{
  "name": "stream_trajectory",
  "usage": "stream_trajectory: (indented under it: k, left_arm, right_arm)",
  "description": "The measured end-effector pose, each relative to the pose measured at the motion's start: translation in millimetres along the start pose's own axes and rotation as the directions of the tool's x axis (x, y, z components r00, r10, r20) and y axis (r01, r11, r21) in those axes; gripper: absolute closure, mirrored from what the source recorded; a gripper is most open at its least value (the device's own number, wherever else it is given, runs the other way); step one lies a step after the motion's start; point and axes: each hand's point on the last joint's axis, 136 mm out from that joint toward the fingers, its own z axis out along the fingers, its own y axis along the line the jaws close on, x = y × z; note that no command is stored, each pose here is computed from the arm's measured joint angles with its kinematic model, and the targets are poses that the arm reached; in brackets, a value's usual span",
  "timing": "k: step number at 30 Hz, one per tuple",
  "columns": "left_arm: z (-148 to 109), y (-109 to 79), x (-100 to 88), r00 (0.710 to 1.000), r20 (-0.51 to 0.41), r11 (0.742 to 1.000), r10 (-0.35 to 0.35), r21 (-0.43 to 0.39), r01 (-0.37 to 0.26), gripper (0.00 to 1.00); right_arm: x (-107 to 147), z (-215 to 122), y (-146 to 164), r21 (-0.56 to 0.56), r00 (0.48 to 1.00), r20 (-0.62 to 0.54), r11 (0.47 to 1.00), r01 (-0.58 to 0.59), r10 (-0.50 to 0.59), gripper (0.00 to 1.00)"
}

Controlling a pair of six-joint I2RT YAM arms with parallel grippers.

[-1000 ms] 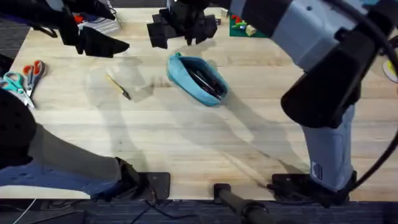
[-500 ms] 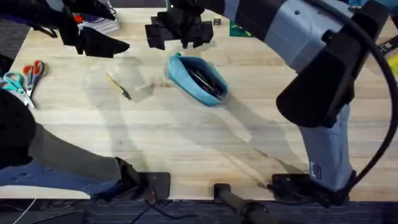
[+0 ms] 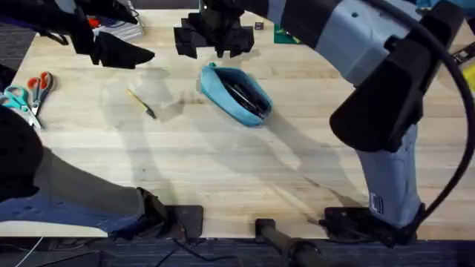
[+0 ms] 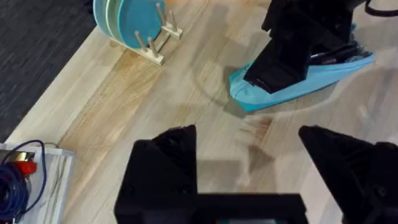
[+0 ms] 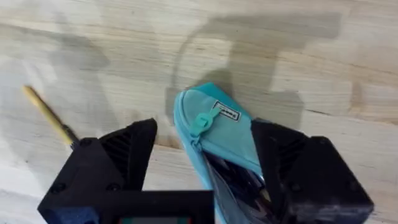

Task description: Unzip the bag, pick up the pens from the table one at a time and place them inside, then zip the bag closed.

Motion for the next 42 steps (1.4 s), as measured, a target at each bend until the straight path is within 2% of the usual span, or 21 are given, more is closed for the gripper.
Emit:
stream_trajectory:
  k: [17,23,25,30,32,36,38,42]
  left_arm:
    - [0,-1.4,0.2,1.0,-0.001,1.0,-0.006,0.005,0.006,0.008]
    - [0,-1.4,0.1,1.0,-0.001,1.0,-0.006,0.005,0.006,0.008]
    - [0,-1.4,0.1,1.0,-0.001,1.0,-0.006,0.005,0.006,0.008]
    - [0,-2.1,0.2,1.0,-0.001,1.0,-0.009,0.007,0.009,0.008]
    - [0,-2.1,0.2,1.0,-0.001,1.0,-0.009,0.007,0.009,0.008]
    - [0,-2.1,0.2,1.0,-0.001,1.0,-0.009,0.007,0.009,0.008]
    - [0,-2.1,0.2,1.0,-0.001,1.0,-0.009,0.007,0.009,0.008]
    - [0,-2.1,0.2,1.0,-0.001,1.0,-0.009,0.007,0.009,0.008]
  right_arm:
    - [15,29,1,0.04,0.999,-0.043,0.999,0.026,-0.024,0.09]
    - [13,28,0,0.045,0.999,-0.036,0.999,0.026,-0.024,0.159]
    - [13,28,0,0.045,0.999,-0.032,0.999,0.026,-0.024,0.25]
    - [11,28,2,0.037,0.999,-0.027,0.999,0.024,-0.023,0.554]
    - [12,29,4,0.026,0.999,-0.03,0.999,0.022,-0.022,0.706]
    - [14,28,8,0.01,0.999,-0.039,1.0,0.025,-0.025,0.923]
    - [14,28,8,0.011,0.999,-0.039,1.0,0.024,-0.023,0.97]
    - [14,28,8,0.01,0.999,-0.038,1.0,0.026,-0.026,0.97]
